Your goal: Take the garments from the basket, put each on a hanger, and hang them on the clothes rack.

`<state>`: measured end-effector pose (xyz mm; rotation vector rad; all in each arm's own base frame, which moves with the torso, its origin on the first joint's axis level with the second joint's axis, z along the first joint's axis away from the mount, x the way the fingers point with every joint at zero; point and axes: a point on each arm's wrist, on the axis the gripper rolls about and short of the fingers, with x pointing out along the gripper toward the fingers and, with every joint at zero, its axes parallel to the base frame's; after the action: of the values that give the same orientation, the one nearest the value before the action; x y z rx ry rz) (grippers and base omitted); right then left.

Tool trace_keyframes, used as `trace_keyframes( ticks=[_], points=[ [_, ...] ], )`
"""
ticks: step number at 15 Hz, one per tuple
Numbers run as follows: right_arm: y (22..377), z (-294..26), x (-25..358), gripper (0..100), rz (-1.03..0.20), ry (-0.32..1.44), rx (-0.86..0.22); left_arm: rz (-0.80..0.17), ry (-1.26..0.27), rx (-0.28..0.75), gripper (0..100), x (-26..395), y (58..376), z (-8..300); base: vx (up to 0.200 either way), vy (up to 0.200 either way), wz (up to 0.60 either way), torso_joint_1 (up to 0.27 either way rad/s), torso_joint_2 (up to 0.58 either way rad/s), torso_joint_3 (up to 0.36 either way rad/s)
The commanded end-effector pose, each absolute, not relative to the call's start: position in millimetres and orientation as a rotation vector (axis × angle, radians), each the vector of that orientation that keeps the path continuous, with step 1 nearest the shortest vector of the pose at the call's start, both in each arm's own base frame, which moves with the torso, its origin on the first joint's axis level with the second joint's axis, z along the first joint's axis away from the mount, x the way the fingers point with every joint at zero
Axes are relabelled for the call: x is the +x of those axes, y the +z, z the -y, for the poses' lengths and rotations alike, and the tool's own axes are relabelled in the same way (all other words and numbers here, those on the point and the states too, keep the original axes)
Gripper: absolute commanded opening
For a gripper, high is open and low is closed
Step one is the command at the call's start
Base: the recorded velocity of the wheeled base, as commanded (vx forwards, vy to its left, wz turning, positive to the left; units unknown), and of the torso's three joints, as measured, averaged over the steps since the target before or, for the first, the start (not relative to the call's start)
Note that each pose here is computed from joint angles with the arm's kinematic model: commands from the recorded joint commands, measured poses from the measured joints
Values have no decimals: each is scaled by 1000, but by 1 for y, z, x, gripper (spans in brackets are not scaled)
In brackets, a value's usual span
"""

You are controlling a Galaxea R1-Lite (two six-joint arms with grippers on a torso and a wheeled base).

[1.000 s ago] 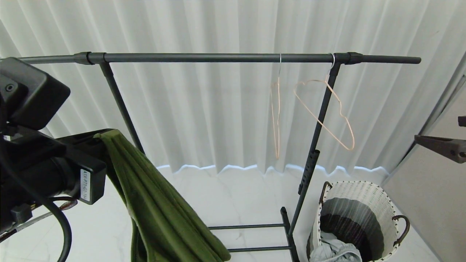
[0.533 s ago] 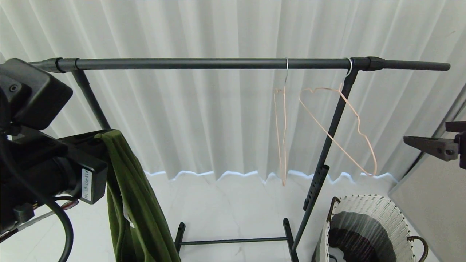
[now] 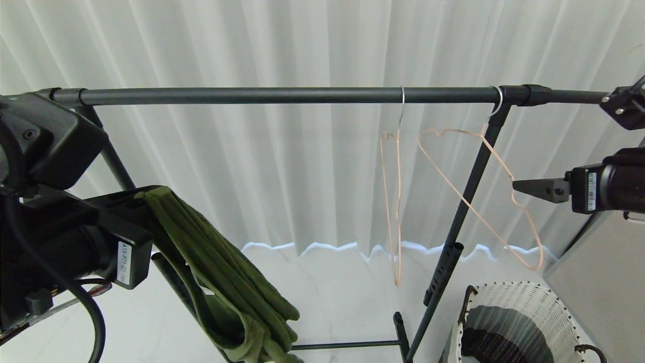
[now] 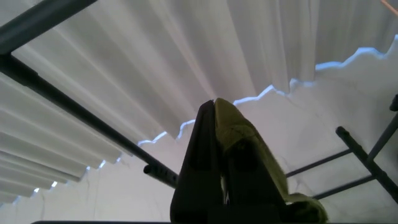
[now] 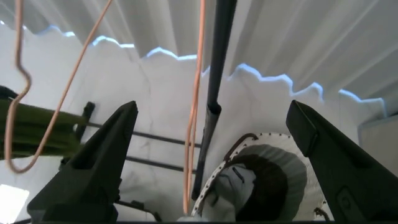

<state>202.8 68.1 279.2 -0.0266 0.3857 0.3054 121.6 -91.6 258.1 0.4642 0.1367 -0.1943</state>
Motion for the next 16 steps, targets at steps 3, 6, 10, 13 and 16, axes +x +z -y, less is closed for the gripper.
trace_keyframes(
  ticks=[3,6,10,13,16],
  points=[
    [260,-98,249,100,-478,273,-57,-135,-194,463,0,122,258,92,0,0,0,0,0,0],
    [252,-110,263,100,-503,244,-49,-138,-194,462,0,122,258,92,0,0,0,0,0,0],
    [247,-113,271,100,-519,227,-51,-143,-196,466,0,122,256,92,0,0,0,0,0,0],
    [247,-113,271,100,-520,224,-45,-142,-196,464,0,121,256,92,0,0,0,0,0,0],
    [246,-113,270,0,-531,214,-31,-140,-196,463,0,120,256,91,0,0,0,0,0,0]
  ],
)
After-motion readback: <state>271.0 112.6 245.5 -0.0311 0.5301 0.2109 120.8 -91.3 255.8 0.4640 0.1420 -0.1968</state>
